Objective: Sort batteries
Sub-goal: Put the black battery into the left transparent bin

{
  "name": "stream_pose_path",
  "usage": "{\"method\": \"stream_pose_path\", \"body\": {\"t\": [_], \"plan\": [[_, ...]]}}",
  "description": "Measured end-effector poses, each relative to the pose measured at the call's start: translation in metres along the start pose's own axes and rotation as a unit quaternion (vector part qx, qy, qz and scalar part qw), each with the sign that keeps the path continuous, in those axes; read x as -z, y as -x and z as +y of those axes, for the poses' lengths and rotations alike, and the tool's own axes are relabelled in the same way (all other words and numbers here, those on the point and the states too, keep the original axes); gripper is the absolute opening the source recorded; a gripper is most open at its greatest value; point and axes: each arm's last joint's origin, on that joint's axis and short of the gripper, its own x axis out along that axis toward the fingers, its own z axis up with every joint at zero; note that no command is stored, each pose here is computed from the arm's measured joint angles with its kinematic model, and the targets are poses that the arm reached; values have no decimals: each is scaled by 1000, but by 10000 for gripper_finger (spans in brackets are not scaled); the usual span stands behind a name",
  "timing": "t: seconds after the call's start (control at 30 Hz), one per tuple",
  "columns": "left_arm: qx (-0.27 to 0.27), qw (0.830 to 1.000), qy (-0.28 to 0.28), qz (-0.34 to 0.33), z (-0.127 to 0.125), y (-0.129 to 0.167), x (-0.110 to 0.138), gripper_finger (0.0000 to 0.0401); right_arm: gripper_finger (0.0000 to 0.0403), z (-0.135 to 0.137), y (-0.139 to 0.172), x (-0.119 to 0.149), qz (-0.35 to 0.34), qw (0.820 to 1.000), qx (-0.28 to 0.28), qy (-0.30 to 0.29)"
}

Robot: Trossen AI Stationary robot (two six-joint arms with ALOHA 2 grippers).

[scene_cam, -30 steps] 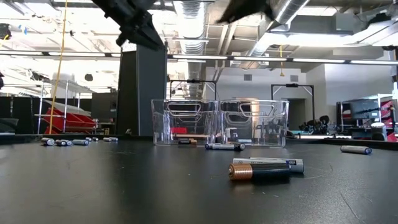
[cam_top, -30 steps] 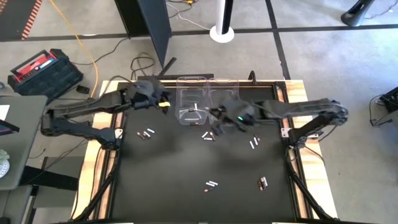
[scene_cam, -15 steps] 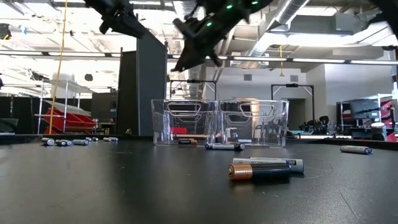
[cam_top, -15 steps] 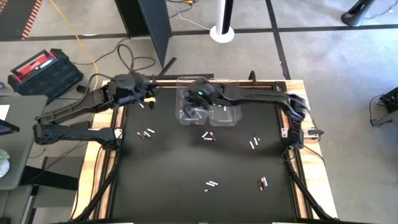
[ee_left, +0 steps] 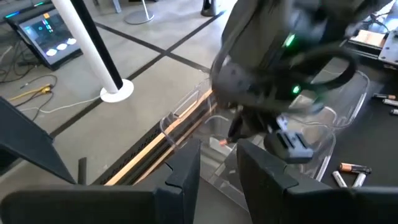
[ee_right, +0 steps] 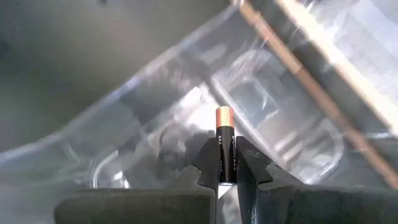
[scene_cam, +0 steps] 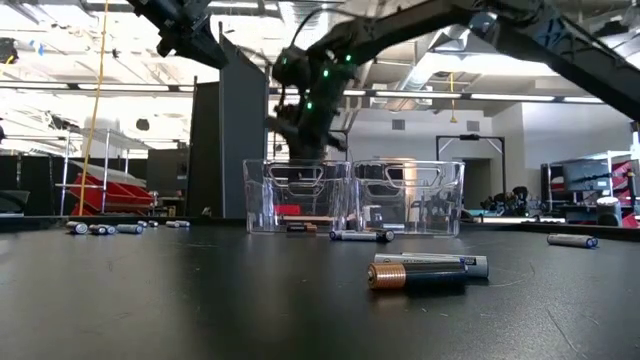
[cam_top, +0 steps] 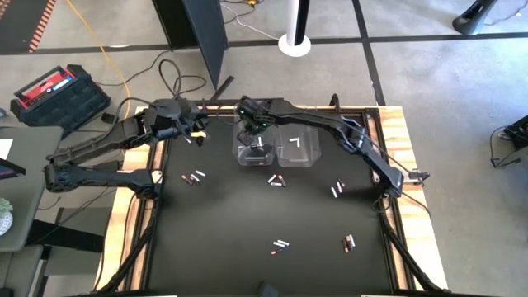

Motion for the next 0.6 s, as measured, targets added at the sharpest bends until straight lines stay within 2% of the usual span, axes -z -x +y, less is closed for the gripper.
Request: {"method": "stream_pose_path", "body": {"t": [0.2,0.6], "plan": [[0,1000,0,-1,0,0,0,103,42,1,-21,6,22,1000,-5,0],[0,1000,-6,-1,0,0,0,103,51,-9,-26,7,37,999,4,-11]]}}
